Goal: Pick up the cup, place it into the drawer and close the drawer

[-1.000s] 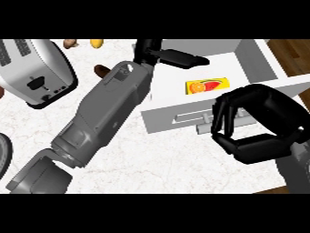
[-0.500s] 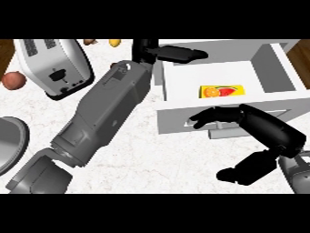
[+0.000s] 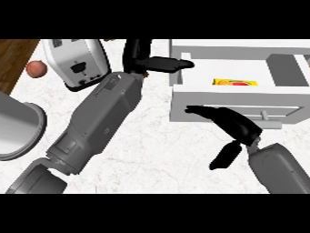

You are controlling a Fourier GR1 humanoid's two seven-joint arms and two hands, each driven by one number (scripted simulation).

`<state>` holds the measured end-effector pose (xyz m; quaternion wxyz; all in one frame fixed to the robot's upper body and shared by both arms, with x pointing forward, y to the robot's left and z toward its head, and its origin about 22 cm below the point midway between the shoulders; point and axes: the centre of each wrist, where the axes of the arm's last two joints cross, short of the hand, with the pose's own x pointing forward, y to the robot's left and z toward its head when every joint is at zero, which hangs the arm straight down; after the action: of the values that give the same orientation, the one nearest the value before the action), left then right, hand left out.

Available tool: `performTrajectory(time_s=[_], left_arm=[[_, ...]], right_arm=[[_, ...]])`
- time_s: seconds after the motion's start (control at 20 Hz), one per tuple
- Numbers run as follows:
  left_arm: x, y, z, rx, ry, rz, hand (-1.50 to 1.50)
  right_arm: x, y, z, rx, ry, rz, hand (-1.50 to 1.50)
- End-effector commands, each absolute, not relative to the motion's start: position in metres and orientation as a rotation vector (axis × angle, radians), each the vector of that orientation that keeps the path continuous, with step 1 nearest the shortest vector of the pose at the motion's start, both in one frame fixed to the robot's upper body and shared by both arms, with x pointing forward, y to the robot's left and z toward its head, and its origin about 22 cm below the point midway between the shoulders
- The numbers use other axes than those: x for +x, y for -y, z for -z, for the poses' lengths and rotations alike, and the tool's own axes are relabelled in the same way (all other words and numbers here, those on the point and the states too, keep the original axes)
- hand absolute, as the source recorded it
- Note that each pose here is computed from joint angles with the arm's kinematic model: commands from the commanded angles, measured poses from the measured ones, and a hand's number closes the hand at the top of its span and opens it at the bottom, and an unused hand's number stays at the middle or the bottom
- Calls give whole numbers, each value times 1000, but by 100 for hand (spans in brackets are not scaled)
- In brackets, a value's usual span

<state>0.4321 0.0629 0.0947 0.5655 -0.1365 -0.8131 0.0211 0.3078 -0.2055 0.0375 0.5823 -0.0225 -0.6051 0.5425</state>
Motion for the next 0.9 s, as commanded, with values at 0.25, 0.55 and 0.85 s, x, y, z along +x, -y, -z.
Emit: performTrajectory(time_s=[0.25,0.55,0.85], left_arm=[[426,-117,-71,-350,1912,-81,-150],[424,-130,-80,-380,1925,-73,-150],[417,-146,-67,-388,1892,-66,-150]], right_arm=[[355,234,22,-167,1326,-1263,150],[400,254,-18,-249,1488,-1087,150],[429,285,-66,-348,1566,-946,150]])
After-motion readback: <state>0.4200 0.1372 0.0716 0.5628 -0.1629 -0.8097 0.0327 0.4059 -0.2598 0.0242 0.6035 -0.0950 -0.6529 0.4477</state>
